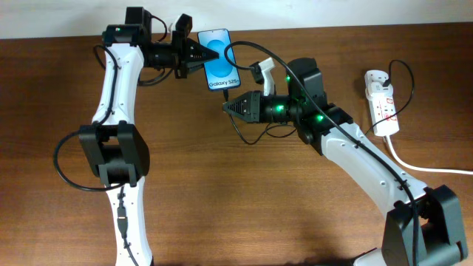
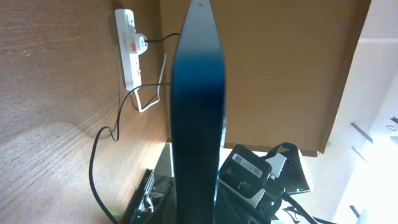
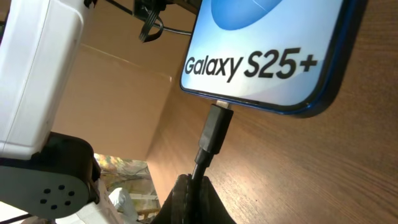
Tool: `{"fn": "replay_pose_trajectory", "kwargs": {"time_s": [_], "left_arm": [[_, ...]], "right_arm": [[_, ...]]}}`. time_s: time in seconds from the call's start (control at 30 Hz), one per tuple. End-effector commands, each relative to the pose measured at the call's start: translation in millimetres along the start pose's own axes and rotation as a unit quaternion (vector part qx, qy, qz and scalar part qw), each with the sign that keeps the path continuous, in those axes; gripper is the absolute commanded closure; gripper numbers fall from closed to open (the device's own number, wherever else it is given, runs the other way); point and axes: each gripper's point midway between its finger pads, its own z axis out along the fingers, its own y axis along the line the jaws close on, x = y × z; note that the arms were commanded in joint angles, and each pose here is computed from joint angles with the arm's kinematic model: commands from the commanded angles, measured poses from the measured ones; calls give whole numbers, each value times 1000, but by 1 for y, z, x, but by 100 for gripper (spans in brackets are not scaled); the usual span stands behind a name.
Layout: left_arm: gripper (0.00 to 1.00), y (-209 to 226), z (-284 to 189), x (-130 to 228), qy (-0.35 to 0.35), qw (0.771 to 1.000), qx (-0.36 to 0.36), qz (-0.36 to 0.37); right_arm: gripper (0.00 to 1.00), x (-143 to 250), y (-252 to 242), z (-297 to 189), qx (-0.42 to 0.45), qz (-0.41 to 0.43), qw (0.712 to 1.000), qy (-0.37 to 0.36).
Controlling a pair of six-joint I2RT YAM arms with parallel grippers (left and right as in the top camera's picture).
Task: Plug charger to phone and switch on socket
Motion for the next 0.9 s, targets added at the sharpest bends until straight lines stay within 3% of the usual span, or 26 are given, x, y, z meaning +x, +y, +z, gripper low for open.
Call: {"fn": "replay_pose_trajectory", "kwargs": {"time_s": [0.0,0.7,0.87], "left_arm": [[100,-18,22,12,27,999,24,21],[100,-20,36,19,41,998,25,26],[100,-19,27,14,32,999,25,27]], "right_arm": [[96,-21,6,-10,9,-22,999,-41],[95,-27,-5,-17,14,-10,999,-46],[67,-16,-4,-16,4,5,1000,-22]]}}
